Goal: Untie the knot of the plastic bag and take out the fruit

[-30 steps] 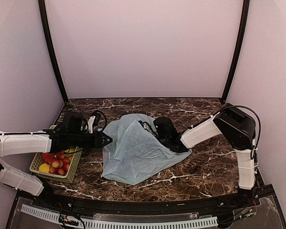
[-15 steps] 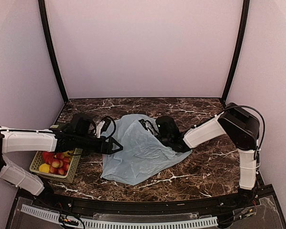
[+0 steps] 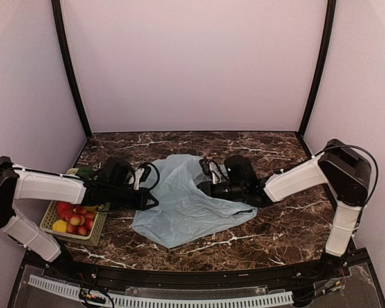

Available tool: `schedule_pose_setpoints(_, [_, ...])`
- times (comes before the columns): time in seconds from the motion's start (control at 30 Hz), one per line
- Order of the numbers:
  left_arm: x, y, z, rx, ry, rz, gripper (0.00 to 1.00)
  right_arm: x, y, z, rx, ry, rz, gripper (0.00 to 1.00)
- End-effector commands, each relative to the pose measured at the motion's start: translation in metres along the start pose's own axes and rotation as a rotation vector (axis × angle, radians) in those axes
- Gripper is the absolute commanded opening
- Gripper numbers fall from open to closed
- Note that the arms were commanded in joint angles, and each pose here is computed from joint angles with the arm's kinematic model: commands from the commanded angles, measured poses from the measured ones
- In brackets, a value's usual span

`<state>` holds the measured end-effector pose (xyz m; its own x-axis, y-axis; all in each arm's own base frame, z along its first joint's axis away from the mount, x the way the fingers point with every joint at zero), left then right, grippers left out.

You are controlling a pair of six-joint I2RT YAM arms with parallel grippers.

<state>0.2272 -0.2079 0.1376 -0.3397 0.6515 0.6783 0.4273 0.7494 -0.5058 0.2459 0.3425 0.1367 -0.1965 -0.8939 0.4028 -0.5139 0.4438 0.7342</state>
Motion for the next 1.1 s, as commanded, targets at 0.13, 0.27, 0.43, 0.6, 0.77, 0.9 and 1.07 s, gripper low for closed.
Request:
schedule_pose_setpoints(0.13, [0.026,0.024,0.015,0.031,-0.013,-0.127,0.01,0.063,-0.007,-0.013,0.02,-0.146,0.069,0.3])
schedule_pose_setpoints(0.27, [0.035,0.023,0.02,-0.036,-0.014,-0.056,0.01,0.086,0.003,-0.018,0.062,-0.184,0.08,0.3])
schedule_pose_setpoints(0.43, [0.044,0.0,0.017,-0.225,0.003,0.134,0.01,0.103,0.017,-0.018,0.106,-0.189,0.063,0.3])
schedule_pose_setpoints(0.6, [0.043,-0.038,0.017,-0.404,0.017,0.294,0.01,0.119,0.025,-0.009,0.117,-0.177,0.059,0.31])
schedule_pose_setpoints(0.77, [0.039,-0.051,0.027,-0.47,0.126,0.275,0.01,0.138,0.028,0.013,0.119,-0.148,0.066,0.34])
schedule_pose_setpoints(0.9, [0.044,-0.049,0.025,-0.44,0.106,0.194,0.31,0.14,0.015,0.039,0.071,-0.101,0.083,0.36])
schedule_pose_setpoints(1.07, [0.07,-0.05,0.011,-0.348,-0.039,0.084,0.79,0.128,0.008,0.045,0.061,-0.087,0.078,0.42])
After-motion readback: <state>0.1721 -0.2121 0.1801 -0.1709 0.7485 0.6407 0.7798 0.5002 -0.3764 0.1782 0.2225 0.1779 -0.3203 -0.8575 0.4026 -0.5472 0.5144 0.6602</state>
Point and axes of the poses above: each gripper's point midway between its finger pads, its own x axis back along the fingers, its own y axis along the line the jaws close on, z = x × y, the point moved 9 cm from there along x, back along the fingers, and after that the axes turned 3 degrees about -x, right-handed, at the moved point
